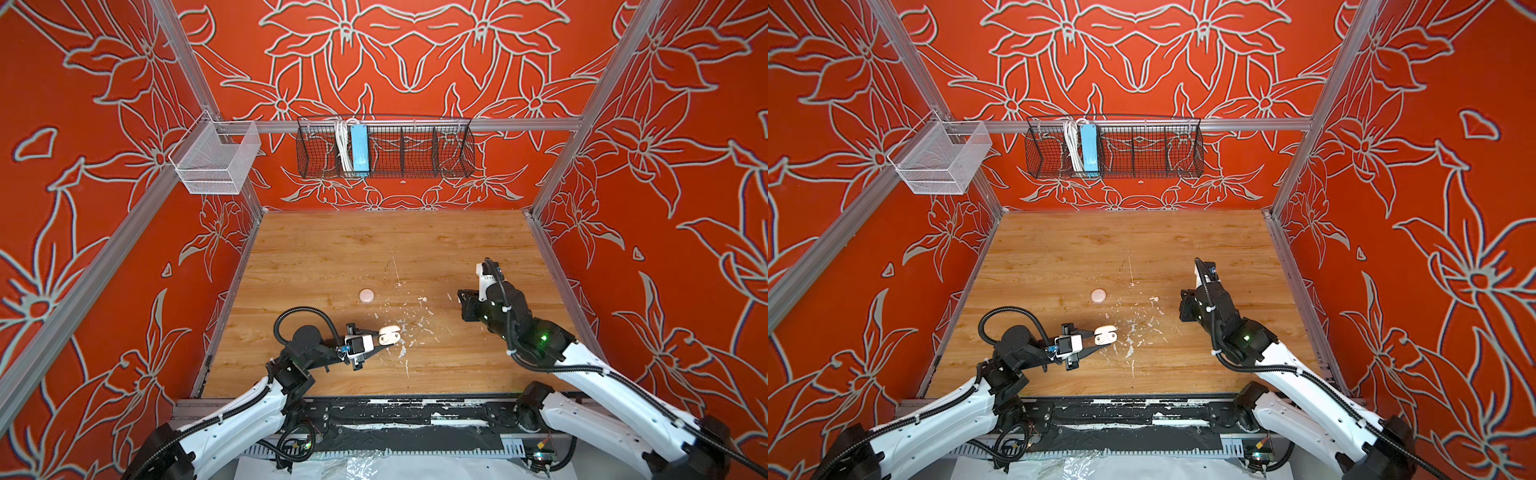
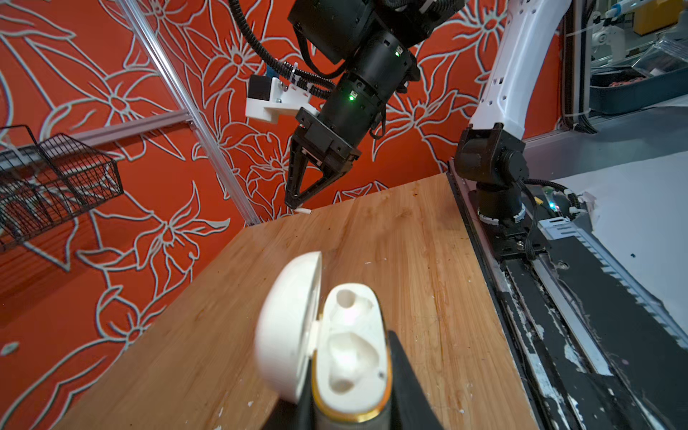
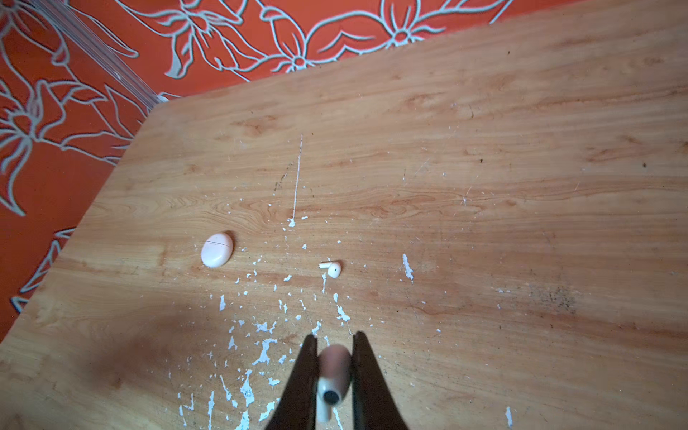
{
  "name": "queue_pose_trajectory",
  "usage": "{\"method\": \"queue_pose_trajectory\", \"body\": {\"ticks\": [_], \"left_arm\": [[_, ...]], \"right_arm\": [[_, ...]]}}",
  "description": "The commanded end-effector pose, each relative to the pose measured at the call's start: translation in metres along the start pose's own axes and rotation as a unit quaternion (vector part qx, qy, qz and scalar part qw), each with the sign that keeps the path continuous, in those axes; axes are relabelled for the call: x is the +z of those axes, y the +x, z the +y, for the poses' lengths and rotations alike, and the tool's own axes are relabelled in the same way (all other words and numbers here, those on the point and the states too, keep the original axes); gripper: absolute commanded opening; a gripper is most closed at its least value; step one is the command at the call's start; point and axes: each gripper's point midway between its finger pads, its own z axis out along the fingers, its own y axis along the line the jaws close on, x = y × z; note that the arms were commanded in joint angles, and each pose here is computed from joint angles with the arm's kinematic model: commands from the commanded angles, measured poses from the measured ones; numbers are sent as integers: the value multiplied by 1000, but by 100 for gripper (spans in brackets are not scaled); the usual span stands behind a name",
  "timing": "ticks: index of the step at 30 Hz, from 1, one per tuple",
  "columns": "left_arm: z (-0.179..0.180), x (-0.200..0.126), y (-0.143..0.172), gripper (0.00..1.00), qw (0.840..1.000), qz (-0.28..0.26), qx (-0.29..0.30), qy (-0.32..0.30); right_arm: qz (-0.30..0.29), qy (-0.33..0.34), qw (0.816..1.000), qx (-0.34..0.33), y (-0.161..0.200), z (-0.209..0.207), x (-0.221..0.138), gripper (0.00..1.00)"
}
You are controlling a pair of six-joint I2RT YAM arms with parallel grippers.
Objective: Insert wireless bluetooth earbuds into charging case
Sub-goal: Insert the wireless bluetooth earbud into the charging case.
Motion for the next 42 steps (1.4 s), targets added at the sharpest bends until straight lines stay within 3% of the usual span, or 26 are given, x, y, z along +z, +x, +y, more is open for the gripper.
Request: {"method": "queue_pose_trajectory", "body": {"ticks": [1, 14, 24, 35, 42], "left_arm": [[-2, 0, -4, 0, 999, -9, 32, 3], [7, 1, -1, 0, 999, 10, 25, -22], [14, -4, -2, 0, 998, 11, 29, -50], [18, -3, 0, 0, 998, 17, 21, -58], [26, -1, 3, 0, 997, 28, 4, -77]], "right_arm": [[-39, -3, 999, -7, -11, 4, -6, 10], [-71, -134, 985, -81, -1, 76, -28, 8], [-81, -141, 985, -50, 4, 84, -36, 8], [-86, -217, 970, -72, 12, 113, -49, 7], [-98, -173, 977, -72, 10, 106, -50, 6]]}}
